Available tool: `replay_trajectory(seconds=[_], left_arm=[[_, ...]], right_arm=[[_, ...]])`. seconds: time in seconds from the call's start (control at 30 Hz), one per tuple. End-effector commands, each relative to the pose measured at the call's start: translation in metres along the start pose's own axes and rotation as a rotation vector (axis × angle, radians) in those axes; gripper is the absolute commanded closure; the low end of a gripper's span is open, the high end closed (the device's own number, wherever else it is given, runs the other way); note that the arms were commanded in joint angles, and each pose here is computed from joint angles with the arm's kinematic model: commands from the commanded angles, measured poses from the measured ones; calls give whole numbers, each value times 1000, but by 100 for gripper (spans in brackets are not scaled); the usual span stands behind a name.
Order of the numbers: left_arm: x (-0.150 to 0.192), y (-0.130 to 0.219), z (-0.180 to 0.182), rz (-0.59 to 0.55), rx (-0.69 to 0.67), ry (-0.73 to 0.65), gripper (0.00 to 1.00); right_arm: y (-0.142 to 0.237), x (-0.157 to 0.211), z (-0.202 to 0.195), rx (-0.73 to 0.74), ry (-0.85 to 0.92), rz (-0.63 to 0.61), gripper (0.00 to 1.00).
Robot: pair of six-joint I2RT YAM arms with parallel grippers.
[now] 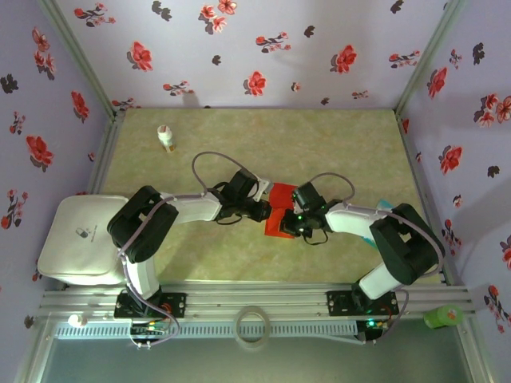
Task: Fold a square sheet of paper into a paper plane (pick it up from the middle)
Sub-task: Fold the triangle a second time at the center of the table.
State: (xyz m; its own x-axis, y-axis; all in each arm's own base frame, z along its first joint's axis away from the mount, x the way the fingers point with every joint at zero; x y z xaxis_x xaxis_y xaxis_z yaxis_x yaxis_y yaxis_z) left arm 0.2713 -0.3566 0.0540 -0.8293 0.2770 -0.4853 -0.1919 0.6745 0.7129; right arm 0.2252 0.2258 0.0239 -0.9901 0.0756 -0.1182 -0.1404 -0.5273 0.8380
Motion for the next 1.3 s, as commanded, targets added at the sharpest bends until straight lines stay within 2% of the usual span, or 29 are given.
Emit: replay_trajectory(seconds=[0.0,1.27], left_arm=[[-3,-6,2,12,8,-9,100],[-6,-18,23,58,-116,-17,100]], right_arm=[[-4,21,-32,123,-1,92,95],[-6,18,-33,119,-8,97,95]])
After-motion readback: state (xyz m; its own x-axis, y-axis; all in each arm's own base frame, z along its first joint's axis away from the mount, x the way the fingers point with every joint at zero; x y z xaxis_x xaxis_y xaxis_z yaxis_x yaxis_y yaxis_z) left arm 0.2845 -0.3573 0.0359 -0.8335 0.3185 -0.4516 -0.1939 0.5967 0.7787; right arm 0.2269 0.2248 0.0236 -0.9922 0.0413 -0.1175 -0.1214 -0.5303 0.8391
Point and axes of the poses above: each hand's point on the last joint's axis, 136 mm out from that joint toward the fingers, its own y axis back along the fingers, its own z axis along the line the jaws close on, x = y × z, the point moved 1 cm from there along y, back along the fingers, and after that the axes turned 4 degrees about y, right-handed, at the moved point
